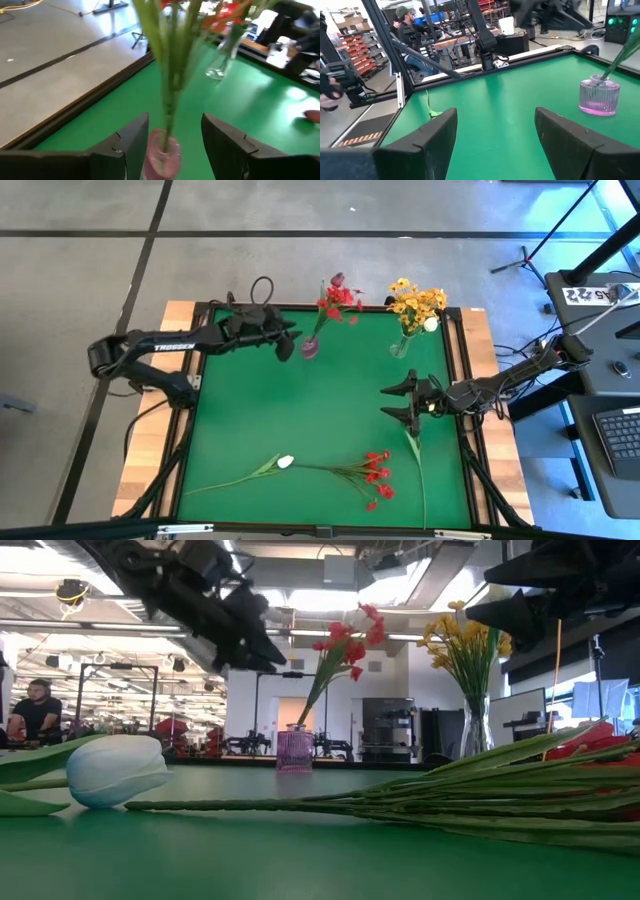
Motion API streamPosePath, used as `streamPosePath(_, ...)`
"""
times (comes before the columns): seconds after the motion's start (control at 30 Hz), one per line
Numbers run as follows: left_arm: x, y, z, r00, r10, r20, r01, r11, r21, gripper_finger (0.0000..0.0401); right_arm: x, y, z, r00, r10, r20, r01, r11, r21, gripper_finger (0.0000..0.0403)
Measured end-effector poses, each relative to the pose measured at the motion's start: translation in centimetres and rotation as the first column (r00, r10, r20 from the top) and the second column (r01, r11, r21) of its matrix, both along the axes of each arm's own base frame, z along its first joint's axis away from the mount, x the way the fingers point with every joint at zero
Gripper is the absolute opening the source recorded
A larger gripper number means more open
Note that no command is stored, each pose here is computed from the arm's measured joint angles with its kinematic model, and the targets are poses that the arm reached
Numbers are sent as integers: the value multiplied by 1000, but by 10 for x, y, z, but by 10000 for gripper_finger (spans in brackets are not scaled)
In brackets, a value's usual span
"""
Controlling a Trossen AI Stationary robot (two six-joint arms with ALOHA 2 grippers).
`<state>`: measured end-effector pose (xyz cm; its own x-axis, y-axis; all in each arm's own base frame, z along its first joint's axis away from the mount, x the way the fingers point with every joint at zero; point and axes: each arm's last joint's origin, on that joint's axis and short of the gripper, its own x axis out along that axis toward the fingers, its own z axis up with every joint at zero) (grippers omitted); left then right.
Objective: Sort flowers into vase by color
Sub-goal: Put the pink flower into the pink vase
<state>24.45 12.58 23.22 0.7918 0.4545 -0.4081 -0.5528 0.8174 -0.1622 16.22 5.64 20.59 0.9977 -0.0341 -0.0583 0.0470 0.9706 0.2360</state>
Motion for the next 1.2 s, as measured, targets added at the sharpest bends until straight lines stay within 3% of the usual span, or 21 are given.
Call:
streamPosePath(0.3, 5, -66, 21, 969, -245, 25, 244, 969, 24, 176, 6, 5, 19, 995, 99, -9, -98, 994, 55, 264)
streamPosePath(0.43, 12, -108, 18, 923, -386, -4, 385, 922, 36, 176, 9, 7, 35, 990, 96, -107, -91, 995, 43, 264)
streamPosePath(0.57, 10, -144, 11, 889, -451, -82, 455, 890, 43, 176, 8, 7, 46, 964, 76, -254, -57, 995, 84, 264)
streamPosePath(0.73, 4, -176, 9, 880, -460, -121, 471, 879, 81, 176, 3, 5, 50, 919, 61, -390, 17, 981, 193, 264)
streamPosePath(0.87, 1, -187, 9, 889, -444, -114, 455, 886, 94, 176, -1, 5, 45, 882, 91, -463, 69, 946, 318, 264)
streamPosePath(0.93, 0, -190, 9, 894, -435, -108, 445, 891, 95, 176, -1, 8, 41, 859, 126, -497, 82, 923, 375, 264)
streamPosePath(1.07, 0, -191, 9, 898, -429, -100, 437, 895, 84, 176, -1, 26, 36, 804, 272, -528, -1, 889, 458, 264)
streamPosePath(1.2, 0, -191, 9, 901, -424, -94, 431, 899, 73, 176, -4, 45, 26, 751, 318, -578, 44, 850, 525, 264)
